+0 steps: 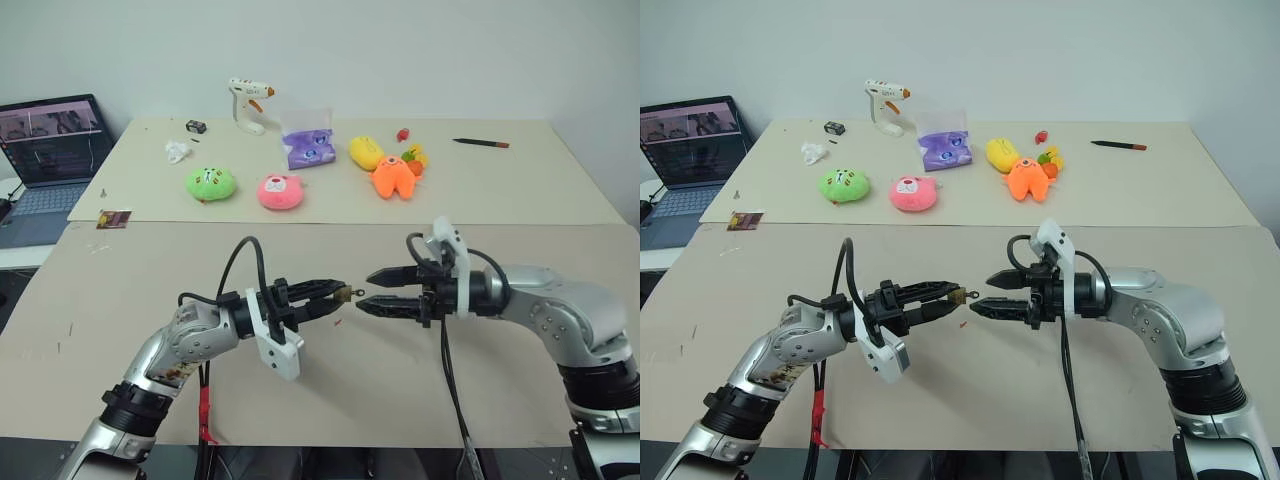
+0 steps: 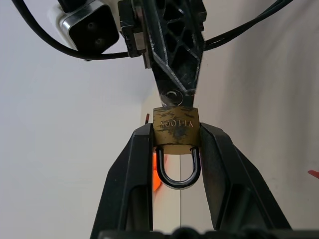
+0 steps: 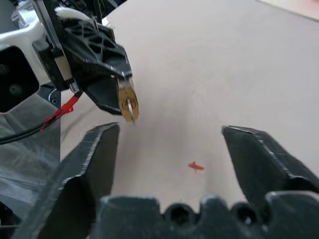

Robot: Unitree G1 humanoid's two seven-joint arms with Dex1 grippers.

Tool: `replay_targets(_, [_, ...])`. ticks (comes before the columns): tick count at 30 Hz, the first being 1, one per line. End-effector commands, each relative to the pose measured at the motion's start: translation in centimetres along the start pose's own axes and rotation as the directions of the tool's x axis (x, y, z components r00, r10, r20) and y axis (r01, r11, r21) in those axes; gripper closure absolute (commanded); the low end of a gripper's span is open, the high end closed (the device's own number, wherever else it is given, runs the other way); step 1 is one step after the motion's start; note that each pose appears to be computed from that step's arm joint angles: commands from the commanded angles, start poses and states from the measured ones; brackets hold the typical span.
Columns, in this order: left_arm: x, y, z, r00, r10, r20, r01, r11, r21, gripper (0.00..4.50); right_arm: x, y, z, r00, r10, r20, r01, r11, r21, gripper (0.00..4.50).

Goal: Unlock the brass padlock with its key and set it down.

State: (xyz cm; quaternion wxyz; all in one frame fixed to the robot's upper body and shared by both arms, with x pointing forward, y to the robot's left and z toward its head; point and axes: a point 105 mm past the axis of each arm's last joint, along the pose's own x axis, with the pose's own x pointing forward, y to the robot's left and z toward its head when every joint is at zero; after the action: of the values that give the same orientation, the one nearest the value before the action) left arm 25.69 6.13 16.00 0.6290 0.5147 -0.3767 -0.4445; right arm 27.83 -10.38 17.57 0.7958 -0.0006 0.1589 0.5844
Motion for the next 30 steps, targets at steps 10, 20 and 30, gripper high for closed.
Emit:
replay_targets(10, [0.4, 1.3, 0.9, 0.998, 0.044, 0.043, -0.045, 0.999, 0.01, 3.68, -0.4, 1.6, 1.8, 0.998, 0.063, 0.03, -0.062, 0.997, -0.045, 3.82])
replay_targets(20, [0.6, 1.4, 1.1, 0.998, 0.046, 0.051, -0.047, 0.999, 0.025, 3.68, -0.2, 1.8, 1.1, 0.996, 0.085, 0.017, -0.085, 0.996, 0.008, 4.09])
replay_targets(30, [0.6, 1.3, 1.2, 0.998, 0.052, 0.047, -0.054, 0.998, 0.03, 3.68, -0.3, 2.0, 1.1, 0.995, 0.103, 0.013, -0.103, 0.994, 0.02, 4.46])
